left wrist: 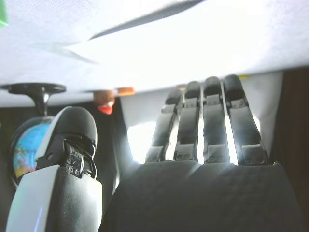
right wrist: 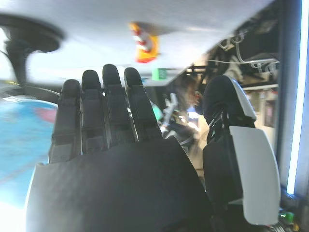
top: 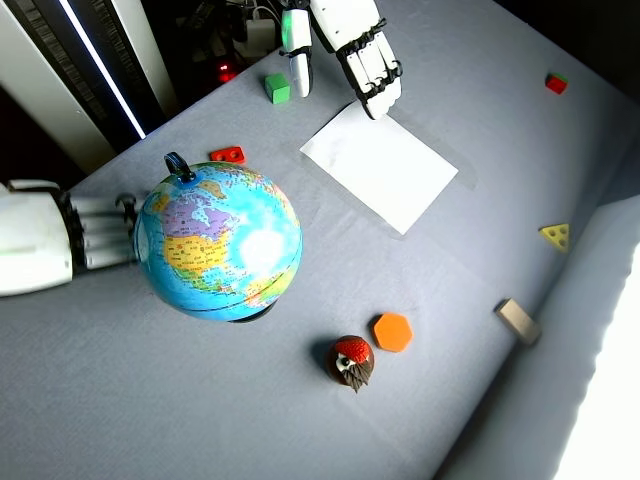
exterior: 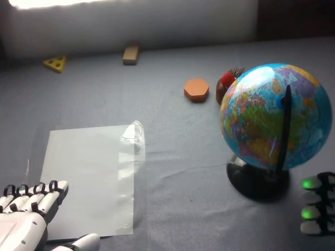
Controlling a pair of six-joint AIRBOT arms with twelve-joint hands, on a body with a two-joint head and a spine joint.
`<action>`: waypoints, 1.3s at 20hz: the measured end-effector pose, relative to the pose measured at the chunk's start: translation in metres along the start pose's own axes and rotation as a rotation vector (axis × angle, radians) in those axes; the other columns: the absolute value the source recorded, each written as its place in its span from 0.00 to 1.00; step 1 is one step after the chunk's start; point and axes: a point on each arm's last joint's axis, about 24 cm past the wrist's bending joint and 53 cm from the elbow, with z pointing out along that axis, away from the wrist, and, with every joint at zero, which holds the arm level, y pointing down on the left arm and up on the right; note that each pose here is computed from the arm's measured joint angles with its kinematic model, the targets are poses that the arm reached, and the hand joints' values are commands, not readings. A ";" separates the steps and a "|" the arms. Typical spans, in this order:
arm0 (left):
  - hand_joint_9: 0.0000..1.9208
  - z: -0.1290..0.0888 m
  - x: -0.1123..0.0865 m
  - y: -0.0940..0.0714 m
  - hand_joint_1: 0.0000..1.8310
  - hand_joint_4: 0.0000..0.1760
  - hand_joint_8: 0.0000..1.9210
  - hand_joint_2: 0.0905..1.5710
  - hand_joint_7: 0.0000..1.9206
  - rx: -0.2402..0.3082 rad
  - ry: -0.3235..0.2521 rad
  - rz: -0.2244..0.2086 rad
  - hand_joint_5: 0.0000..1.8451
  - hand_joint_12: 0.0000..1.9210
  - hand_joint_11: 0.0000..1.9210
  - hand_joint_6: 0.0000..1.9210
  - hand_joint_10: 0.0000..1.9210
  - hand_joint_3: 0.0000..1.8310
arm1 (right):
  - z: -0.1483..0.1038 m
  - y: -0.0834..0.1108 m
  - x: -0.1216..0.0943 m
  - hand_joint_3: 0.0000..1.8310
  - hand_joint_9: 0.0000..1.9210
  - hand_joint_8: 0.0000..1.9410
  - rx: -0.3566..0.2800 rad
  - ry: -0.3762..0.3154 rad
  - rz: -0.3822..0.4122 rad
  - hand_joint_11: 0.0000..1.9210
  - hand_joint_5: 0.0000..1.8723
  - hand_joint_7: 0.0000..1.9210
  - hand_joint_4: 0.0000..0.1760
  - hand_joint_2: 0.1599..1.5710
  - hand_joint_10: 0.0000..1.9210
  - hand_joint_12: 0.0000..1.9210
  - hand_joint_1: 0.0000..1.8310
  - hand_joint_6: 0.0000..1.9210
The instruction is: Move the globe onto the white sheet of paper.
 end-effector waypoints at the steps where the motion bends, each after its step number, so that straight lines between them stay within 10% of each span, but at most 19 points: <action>1: 0.05 0.000 0.001 0.000 0.00 0.01 0.00 0.75 0.04 0.001 0.002 0.002 0.00 0.15 0.00 0.00 0.00 0.00 | 0.000 -0.006 -0.003 0.00 0.05 0.00 0.002 -0.002 -0.013 0.00 0.08 0.09 0.00 0.74 0.01 0.00 0.00 0.01; 9: 0.04 0.002 0.009 -0.004 0.00 0.01 0.00 0.75 0.04 0.023 0.021 -0.003 0.00 0.15 0.00 0.00 0.00 0.00 | 0.012 -0.062 -0.033 0.00 0.05 0.00 0.079 -0.032 -0.073 0.00 0.08 0.09 0.00 0.74 0.01 0.00 0.01 0.01; 26: 0.04 0.001 0.017 0.004 0.00 0.01 0.00 0.75 0.04 0.001 0.054 -0.017 0.00 0.13 0.00 0.00 0.00 0.00 | 0.056 -0.059 -0.037 0.00 0.05 0.00 0.073 -0.001 -0.112 0.00 0.08 0.09 0.00 0.75 0.00 0.00 0.00 0.00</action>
